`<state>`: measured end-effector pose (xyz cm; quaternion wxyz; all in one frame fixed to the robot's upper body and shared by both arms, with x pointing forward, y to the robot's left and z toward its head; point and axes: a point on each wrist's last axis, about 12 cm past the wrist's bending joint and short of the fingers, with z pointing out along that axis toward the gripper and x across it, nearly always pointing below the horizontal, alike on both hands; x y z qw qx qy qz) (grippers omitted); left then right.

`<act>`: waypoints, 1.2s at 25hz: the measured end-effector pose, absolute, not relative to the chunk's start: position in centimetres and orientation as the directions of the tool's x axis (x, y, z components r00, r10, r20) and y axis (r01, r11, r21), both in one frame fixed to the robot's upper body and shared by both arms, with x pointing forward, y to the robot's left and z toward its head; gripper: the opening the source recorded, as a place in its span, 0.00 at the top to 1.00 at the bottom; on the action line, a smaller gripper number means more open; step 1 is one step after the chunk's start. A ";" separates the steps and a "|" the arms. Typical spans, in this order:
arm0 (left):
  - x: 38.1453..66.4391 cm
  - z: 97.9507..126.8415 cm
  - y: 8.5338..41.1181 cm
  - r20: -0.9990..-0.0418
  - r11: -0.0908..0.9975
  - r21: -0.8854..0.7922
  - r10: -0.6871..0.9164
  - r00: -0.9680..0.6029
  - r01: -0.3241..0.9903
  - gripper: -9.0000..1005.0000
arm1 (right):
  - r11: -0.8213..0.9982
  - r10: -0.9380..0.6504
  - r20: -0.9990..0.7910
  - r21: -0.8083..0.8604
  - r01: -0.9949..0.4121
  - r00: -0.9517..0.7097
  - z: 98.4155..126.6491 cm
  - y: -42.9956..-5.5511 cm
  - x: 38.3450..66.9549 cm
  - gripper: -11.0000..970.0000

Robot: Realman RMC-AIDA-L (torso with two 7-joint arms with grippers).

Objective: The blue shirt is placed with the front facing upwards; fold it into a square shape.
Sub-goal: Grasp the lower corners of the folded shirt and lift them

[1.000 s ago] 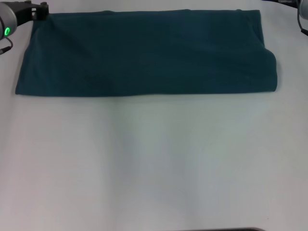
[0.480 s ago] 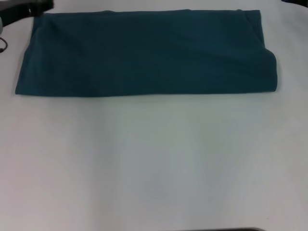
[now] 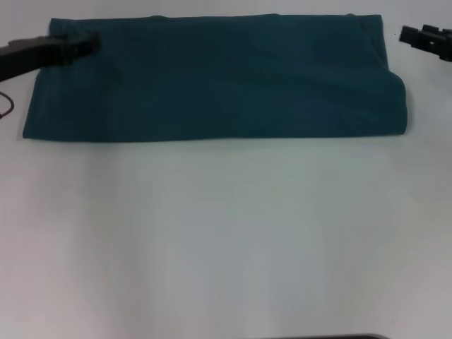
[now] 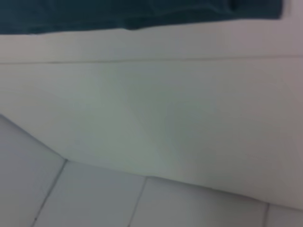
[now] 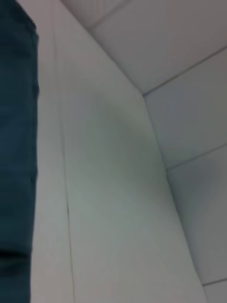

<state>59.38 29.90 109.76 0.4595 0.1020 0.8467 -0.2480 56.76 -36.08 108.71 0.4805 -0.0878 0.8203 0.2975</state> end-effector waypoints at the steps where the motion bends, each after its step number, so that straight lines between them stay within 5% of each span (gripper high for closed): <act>1: 59.0 109.7 30.0 -0.827 0.846 -0.336 -0.054 -0.560 0.413 0.30 | 0.795 0.137 -0.840 0.410 -0.447 -0.525 108.9 -36.5 56.2 0.35; 14: 55.4 108.7 30.6 -0.815 0.774 -0.378 -0.018 -0.579 0.508 0.31 | 0.748 0.087 -0.643 0.546 -0.377 -0.760 109.1 -37.6 54.6 0.37; 30: 54.6 108.3 31.0 -0.820 0.774 -0.377 -0.023 -0.572 0.509 0.31 | 0.790 0.087 -0.609 0.525 -0.318 -0.789 107.1 -37.0 54.5 0.41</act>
